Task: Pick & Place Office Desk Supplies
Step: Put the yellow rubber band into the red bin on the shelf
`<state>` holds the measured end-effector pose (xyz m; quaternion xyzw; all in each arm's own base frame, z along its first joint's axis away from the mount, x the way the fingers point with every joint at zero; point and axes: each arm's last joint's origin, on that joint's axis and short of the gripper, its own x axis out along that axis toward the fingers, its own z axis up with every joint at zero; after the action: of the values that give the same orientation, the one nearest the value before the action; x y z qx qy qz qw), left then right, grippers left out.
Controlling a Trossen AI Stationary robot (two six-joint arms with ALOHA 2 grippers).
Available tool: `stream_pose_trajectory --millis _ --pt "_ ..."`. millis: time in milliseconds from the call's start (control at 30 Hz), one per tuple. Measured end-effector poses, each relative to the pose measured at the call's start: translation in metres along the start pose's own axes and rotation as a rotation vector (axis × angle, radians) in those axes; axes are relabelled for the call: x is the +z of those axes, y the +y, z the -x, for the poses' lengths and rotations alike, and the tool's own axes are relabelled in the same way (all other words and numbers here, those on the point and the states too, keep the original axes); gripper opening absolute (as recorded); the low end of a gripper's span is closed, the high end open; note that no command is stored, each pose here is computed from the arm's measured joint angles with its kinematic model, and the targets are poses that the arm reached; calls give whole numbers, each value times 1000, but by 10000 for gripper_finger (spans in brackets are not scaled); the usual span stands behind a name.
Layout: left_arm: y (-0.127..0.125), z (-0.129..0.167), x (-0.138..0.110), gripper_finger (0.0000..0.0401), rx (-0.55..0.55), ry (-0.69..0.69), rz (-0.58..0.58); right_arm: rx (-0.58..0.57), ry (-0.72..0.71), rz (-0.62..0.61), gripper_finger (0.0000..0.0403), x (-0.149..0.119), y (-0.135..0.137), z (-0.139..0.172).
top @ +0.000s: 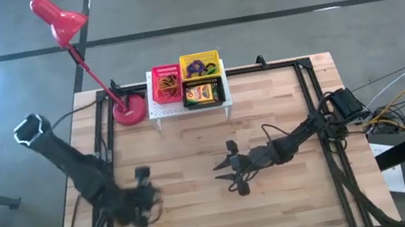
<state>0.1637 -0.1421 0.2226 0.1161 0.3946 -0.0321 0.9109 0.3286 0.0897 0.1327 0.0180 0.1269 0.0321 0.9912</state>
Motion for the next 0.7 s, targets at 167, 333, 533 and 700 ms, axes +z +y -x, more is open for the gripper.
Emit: stream_pose_trajectory --millis 167,333,533,700 --pt "-39 -8 -41 143 -201 -115 356 -6 -12 14 128 1 -1 0" --pt "-56 -27 -66 154 -226 0 338 -18 -62 31 128 7 -5 -1" --pt "-71 -55 -65 154 -234 173 288 -18 -77 39 128 8 -6 -1" --pt "-83 -73 -55 149 -199 281 200 -18 -77 37 128 8 -6 -1"
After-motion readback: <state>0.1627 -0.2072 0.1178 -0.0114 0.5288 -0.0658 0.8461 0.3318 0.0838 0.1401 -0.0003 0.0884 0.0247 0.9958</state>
